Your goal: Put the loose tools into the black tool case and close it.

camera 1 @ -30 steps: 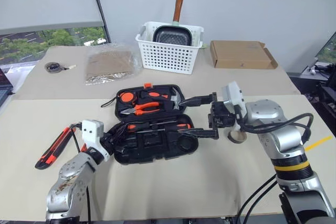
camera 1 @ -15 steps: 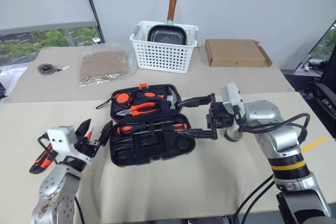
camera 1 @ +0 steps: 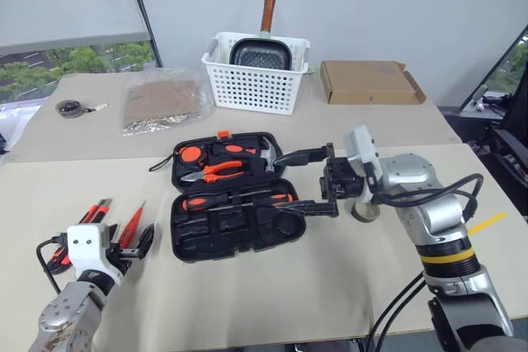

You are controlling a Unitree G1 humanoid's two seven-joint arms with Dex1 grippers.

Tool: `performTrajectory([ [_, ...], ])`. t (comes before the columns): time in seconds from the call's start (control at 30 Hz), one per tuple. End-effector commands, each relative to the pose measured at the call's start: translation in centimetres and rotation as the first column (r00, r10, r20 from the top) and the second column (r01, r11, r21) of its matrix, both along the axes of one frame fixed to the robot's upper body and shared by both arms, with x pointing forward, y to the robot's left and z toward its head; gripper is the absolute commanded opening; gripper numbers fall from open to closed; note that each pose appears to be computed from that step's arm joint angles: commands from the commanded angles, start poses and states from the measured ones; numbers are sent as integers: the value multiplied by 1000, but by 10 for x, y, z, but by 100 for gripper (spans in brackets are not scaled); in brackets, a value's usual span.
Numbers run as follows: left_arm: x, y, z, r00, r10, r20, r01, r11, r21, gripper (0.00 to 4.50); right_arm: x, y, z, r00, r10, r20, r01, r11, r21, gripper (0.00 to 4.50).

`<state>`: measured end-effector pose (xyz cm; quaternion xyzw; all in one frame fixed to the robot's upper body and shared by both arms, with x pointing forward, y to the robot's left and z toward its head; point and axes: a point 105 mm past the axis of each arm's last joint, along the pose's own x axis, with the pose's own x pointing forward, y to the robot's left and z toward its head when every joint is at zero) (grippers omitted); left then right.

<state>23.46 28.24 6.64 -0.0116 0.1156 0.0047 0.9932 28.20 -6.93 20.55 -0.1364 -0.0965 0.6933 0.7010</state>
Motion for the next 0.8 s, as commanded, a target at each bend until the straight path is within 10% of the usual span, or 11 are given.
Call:
performTrajectory([
  [0.03,-1,6,-2,1000,23,-19,-22,999,28,299,-5,0,13,998,18,53,-19,1000,18,450],
  [0.27,5,8,15,997,30,69,-33,999,43,50,-5,0,13,998,18,53,-19,1000,20,450],
  [0.53,22,-56,83,834,-455,312,450,888,92,51,-5,-6,11,1000,-10,27,9,1000,21,450],
  [0.8,23,-89,58,485,-863,-140,837,412,361,51,-5,-23,4,998,-70,2,70,997,-27,450],
])
